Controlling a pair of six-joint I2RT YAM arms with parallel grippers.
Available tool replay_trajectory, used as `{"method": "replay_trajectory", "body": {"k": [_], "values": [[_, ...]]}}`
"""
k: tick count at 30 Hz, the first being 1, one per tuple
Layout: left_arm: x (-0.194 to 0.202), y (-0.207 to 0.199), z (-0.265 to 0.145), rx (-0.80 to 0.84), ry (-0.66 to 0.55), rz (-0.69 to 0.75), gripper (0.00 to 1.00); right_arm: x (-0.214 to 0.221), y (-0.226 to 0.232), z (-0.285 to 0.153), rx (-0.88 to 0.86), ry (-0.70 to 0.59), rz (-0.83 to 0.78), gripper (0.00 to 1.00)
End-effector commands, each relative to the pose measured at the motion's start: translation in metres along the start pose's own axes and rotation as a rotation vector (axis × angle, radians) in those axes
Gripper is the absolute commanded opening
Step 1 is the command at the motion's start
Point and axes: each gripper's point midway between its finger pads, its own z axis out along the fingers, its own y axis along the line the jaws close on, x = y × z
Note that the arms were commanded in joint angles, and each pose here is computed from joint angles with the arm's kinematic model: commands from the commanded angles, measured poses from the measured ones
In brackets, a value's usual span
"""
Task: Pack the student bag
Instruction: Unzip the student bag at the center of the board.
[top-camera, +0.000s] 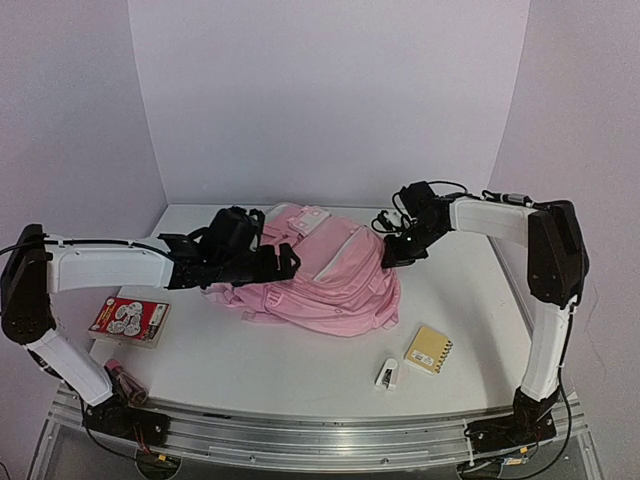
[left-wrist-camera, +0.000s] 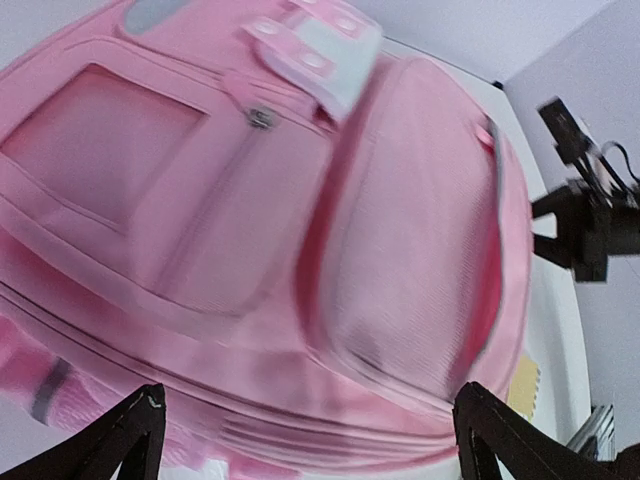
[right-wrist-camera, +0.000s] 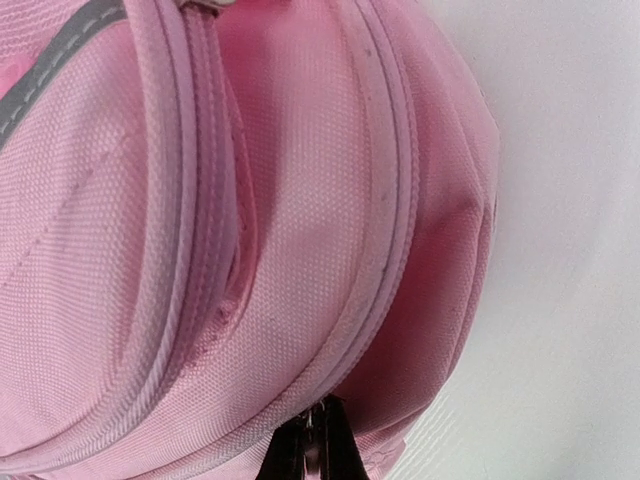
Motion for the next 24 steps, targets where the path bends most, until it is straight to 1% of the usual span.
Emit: {"method": "replay_trajectory", "body": {"k": [1,3,7,10,19,21,24], "values": [[-0.013,-0.002,0.010,0.107,0.019,0.017,0.99,-0.013,0.023,-0.014,-0.089,-0.053,-0.087,0.00],[-0.018,0.000,0.027,0.103,0.042,-0.016,0.99,-0.009,0.026,-0.019,-0.099,-0.055,-0.096,0.00],[-0.014,0.007,0.062,0.056,0.081,-0.072,0.96,0.000,0.038,-0.031,-0.153,-0.057,-0.117,0.00],[-0.006,0.003,0.075,0.081,0.116,-0.119,0.93,0.016,0.051,-0.031,-0.196,-0.034,-0.185,0.00],[0.010,0.021,0.073,0.027,0.113,-0.257,0.92,0.059,0.098,-0.042,-0.257,0.004,-0.437,0.00],[0.012,0.023,0.072,0.016,0.109,-0.272,0.92,0.067,0.117,-0.043,-0.277,0.012,-0.504,0.00],[0.015,0.020,0.069,0.018,0.106,-0.281,0.92,0.073,0.149,-0.041,-0.312,0.024,-0.548,0.00]]}}
